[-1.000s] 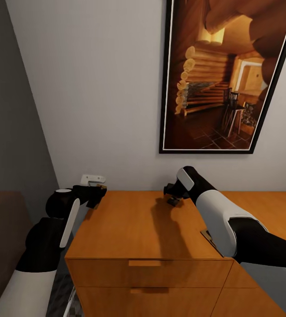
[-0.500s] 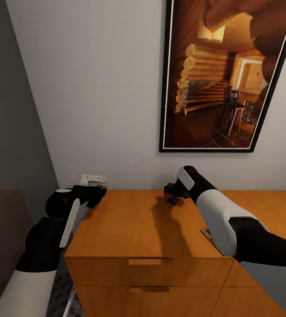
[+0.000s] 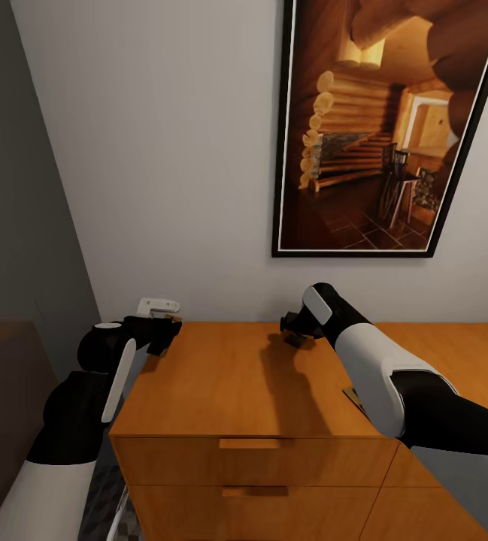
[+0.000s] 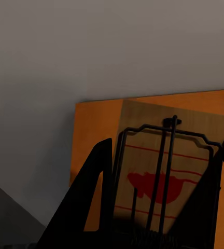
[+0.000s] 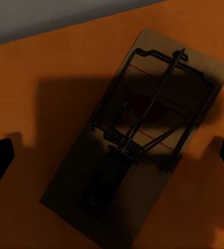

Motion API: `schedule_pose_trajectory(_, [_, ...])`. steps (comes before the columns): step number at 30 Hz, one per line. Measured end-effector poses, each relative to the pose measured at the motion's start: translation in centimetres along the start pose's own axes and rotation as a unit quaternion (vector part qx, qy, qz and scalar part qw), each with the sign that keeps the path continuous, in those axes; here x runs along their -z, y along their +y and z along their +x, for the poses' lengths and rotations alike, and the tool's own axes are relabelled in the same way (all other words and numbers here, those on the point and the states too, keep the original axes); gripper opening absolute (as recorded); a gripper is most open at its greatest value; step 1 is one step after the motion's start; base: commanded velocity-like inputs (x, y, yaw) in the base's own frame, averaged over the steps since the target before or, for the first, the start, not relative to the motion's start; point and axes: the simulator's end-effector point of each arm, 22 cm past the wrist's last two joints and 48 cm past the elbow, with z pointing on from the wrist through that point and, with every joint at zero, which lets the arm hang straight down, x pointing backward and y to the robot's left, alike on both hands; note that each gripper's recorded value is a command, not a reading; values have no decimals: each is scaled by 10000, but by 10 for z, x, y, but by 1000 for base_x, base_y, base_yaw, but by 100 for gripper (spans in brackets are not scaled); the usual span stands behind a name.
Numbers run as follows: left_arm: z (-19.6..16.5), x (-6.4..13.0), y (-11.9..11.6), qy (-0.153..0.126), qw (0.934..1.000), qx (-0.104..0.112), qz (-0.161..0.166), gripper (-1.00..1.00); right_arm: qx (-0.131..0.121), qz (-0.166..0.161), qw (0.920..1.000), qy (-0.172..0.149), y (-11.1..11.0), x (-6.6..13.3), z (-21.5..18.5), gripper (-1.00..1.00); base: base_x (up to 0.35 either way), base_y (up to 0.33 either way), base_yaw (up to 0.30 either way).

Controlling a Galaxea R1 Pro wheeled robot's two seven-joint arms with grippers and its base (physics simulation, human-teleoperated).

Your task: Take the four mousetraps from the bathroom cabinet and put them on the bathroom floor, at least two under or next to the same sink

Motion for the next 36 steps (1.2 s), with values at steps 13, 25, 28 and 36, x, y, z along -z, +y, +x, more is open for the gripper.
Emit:
schedule_pose_trajectory(13, [0, 0, 0, 0, 10000, 0, 0, -100, 0, 1, 10000, 2, 0, 0, 0, 100, 0, 0, 0])
schedule_pose_trajectory(25, [5, -1, 0, -3, 10000, 0, 0, -100, 17, 3, 10000, -51, -1, -1, -1, 100, 0, 0, 0])
schedule_pose_trajectory(28, [8, -3, -1, -4, 10000, 0, 1, -100, 15, -3, 9999, -99, -1, -2, -2, 100, 0, 0, 0])
schedule_pose_trajectory(36, [8, -3, -1, -3, 10000, 1, 2, -100, 13, -5, 9999, -101, -1, -2, -2, 100, 0, 0, 0])
